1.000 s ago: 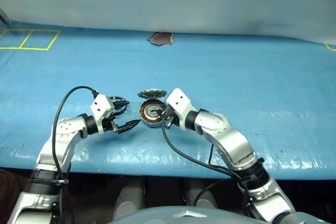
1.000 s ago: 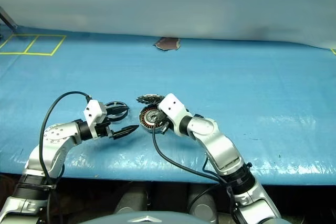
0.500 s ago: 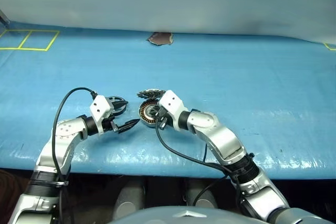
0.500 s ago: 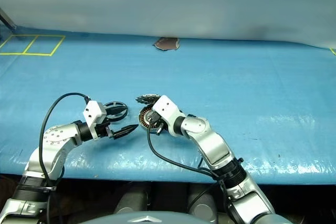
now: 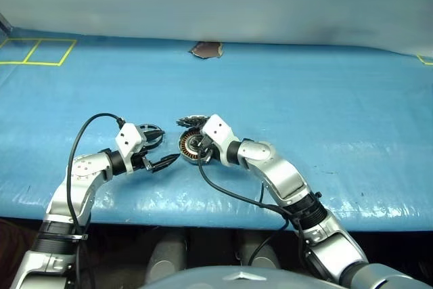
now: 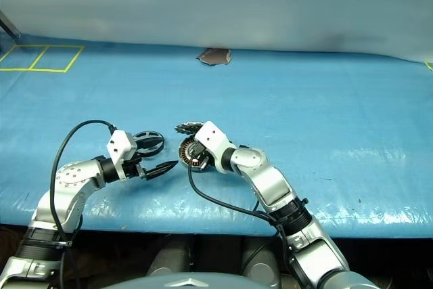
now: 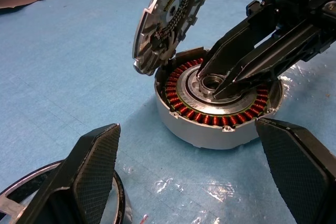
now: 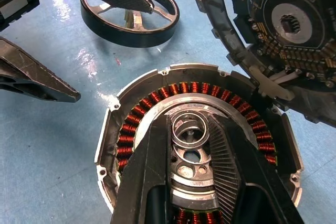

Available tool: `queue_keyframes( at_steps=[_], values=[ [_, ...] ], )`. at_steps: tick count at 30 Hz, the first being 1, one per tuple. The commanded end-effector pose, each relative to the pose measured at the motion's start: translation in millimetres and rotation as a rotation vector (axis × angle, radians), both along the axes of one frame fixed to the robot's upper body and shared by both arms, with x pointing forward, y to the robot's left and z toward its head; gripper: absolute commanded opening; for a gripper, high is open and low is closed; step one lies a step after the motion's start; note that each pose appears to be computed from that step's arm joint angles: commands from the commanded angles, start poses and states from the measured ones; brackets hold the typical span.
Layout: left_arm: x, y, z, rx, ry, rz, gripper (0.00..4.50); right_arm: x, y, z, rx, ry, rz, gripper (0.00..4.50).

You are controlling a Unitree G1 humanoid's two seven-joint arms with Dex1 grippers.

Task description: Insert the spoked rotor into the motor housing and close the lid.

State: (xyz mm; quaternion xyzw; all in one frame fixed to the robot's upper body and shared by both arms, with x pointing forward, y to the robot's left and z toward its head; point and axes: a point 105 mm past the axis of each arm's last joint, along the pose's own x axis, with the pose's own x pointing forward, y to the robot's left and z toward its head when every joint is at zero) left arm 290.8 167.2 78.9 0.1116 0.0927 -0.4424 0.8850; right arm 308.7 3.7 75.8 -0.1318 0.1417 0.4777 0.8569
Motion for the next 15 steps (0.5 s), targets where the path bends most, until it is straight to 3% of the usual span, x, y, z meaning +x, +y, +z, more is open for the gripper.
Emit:
queue_keyframes(
  at_steps=[1,15],
  values=[
    [1.4,4.6,9.7,0.007,-0.045,0.008,4.50,1.2,0.9,7.1,0.012,-0.029,0.009,0.68],
    [1.6,1.4,7.8,0.012,-0.038,-0.006,4.50,3.1,-3.8,9.6,-0.005,-0.063,-0.004,0.68]
  ],
)
